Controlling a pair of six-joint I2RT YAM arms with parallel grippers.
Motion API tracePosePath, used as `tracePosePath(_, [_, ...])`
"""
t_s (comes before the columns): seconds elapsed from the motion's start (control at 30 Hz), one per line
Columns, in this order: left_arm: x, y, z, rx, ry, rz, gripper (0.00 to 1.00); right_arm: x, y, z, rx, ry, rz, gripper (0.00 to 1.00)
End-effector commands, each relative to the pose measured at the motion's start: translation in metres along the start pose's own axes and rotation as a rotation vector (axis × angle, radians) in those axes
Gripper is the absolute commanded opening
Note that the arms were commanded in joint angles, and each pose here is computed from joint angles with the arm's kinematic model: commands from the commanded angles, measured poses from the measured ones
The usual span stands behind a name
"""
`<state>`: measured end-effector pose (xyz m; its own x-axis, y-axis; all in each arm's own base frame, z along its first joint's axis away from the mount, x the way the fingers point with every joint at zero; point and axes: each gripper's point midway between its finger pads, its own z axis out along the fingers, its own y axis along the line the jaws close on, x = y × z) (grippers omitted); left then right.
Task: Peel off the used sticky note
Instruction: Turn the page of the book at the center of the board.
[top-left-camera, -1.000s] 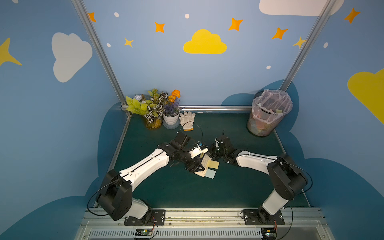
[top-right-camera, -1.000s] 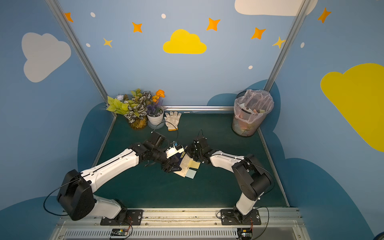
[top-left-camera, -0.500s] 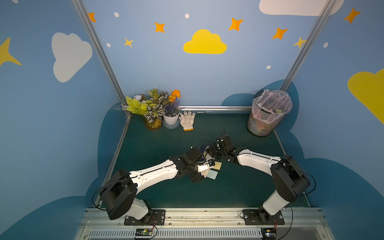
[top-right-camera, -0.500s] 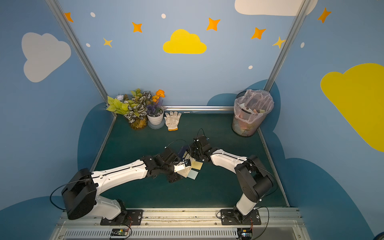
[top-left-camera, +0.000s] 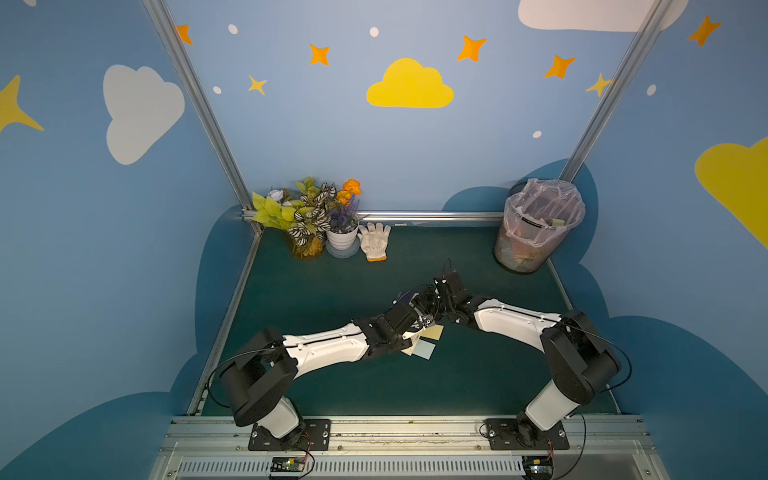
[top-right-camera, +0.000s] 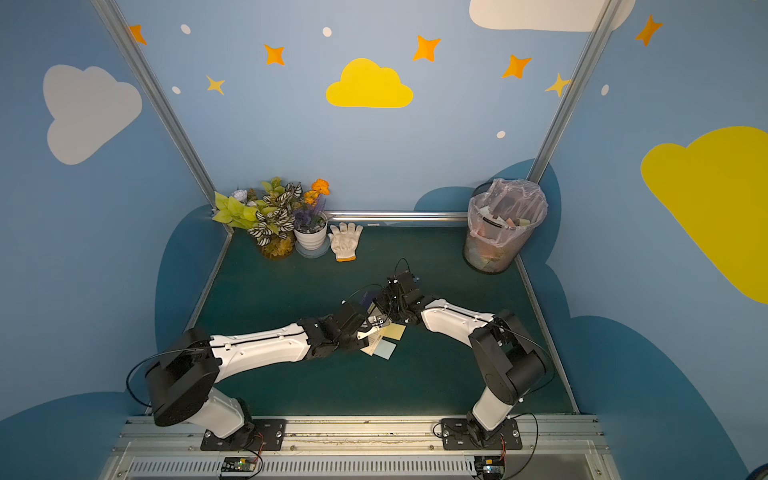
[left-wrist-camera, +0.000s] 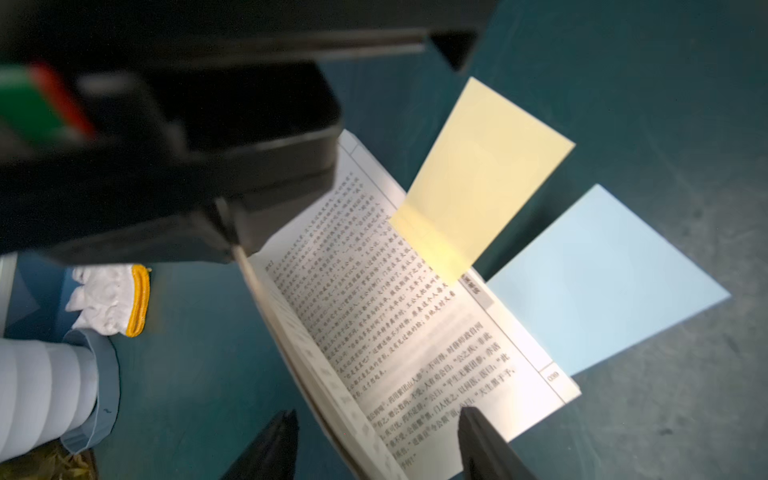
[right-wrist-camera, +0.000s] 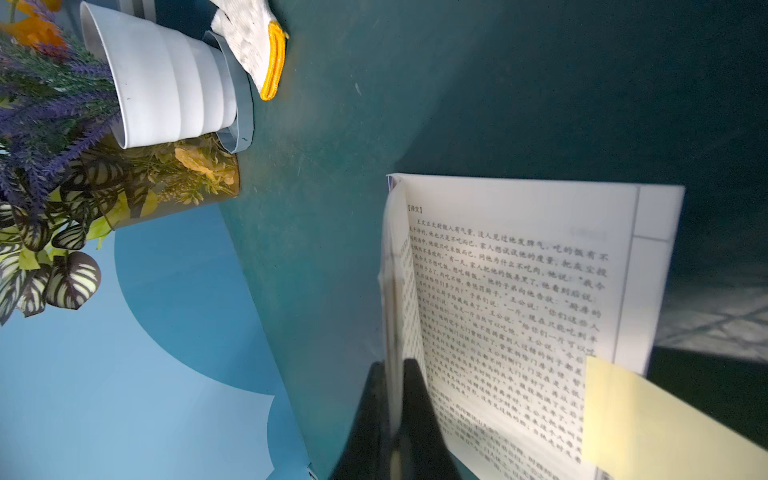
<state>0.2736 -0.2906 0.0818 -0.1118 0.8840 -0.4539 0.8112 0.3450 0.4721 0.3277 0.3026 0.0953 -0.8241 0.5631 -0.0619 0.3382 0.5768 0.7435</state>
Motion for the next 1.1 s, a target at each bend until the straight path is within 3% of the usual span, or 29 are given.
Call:
tracePosePath(0.0, [-0.001,0.007,-0.006,-0.042,-0.018,-0.01,0.51,-0.001,0.012,-0.004,-0.042,-0.012,-0.011,0.0])
tracePosePath(0.07, [-0.001,0.005,-0.009,-0.028,-0.03,-0.014,0.43,-0.002,0.01,-0.003,-0.03,-0.013,-0.012,0.0])
tracePosePath(0.27, [0.006,0.009,-0.013,0.067,-0.019,-0.143,0.04,-0.004,0.004,-0.005,0.001,-0.016,-0.046,0.02])
tracePosePath(0.33, [0.012,0.01,-0.011,0.139,-0.006,-0.223,0.03,-0.006,0.005,-0.008,0.004,-0.011,-0.066,0.11])
tracePosePath(0.5, [0.015,0.005,-0.018,0.421,-0.046,-0.507,0.03,-0.009,0.004,-0.018,0.015,0.022,-0.151,0.51])
tracePosePath(0.63, [0.007,0.006,-0.023,0.648,-0.127,-0.7,0.03,-0.013,-0.001,-0.03,-0.01,0.047,-0.17,0.64])
tracePosePath(0.87, [0.018,0.039,-0.01,0.883,-0.225,-1.038,0.03,-0.012,-0.027,-0.053,0.029,0.044,-0.221,0.66])
tracePosePath(1.07, [0.04,0.05,0.002,0.891,-0.227,-1.133,0.03,-0.006,-0.064,-0.057,0.092,0.046,-0.196,0.66])
